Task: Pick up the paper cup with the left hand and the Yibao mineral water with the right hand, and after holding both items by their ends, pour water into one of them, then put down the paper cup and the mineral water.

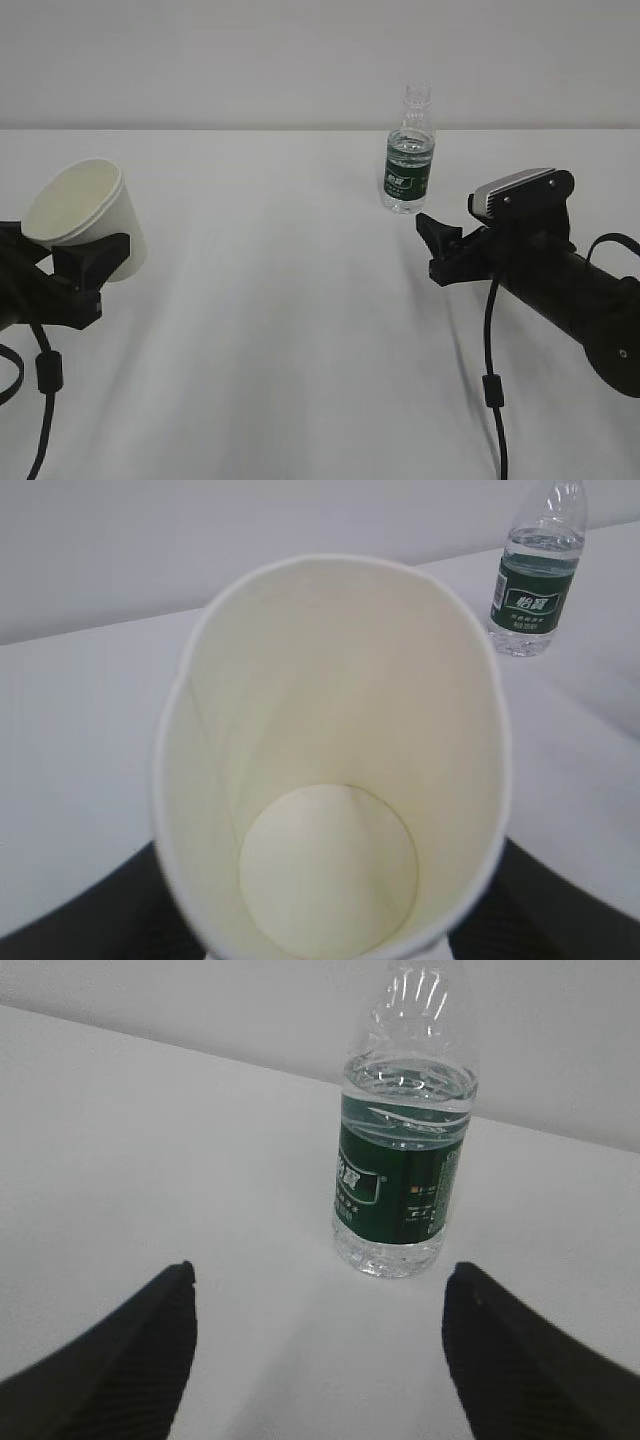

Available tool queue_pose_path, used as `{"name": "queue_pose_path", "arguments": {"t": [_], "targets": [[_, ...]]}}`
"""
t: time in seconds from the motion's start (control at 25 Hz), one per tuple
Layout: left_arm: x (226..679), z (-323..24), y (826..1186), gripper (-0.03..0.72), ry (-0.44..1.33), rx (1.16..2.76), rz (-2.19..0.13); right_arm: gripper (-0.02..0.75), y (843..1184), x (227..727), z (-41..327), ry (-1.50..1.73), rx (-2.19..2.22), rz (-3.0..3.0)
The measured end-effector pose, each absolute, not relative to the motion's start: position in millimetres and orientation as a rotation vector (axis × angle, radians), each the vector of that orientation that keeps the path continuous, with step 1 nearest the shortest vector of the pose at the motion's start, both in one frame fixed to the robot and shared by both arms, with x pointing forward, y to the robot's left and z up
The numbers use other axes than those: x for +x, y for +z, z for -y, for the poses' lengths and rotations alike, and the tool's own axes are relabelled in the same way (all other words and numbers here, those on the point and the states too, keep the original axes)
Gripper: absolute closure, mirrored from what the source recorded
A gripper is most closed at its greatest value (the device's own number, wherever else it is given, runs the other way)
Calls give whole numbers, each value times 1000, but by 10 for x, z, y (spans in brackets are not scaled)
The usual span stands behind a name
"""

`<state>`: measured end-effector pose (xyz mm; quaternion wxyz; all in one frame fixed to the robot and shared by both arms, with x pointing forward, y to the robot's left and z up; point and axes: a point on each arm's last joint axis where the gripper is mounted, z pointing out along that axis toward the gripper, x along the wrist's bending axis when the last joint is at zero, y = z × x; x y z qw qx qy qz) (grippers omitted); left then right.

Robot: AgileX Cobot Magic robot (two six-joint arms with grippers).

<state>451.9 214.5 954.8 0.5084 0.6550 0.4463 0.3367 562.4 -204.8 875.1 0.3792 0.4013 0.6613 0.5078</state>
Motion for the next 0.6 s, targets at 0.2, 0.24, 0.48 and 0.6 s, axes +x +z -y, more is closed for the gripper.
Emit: {"name": "queue_pose_path", "arguments": {"t": [0.2, 0.24, 0.48, 0.6], "targets": [[4519, -2145, 9547, 235, 811, 1579, -1076, 154, 8751, 5624, 2048, 1297, 1025, -1689], [4518, -2145, 9543, 235, 809, 1583, -1078, 154, 8751, 5624, 2048, 1297, 1025, -1689], [4499, -2153, 9479, 235, 778, 1644, -1120, 154, 8751, 5623, 2048, 1297, 1025, -1690], [4498, -2153, 9476, 235, 776, 1647, -1122, 154, 8751, 5623, 2048, 1297, 1025, -1690]]}}
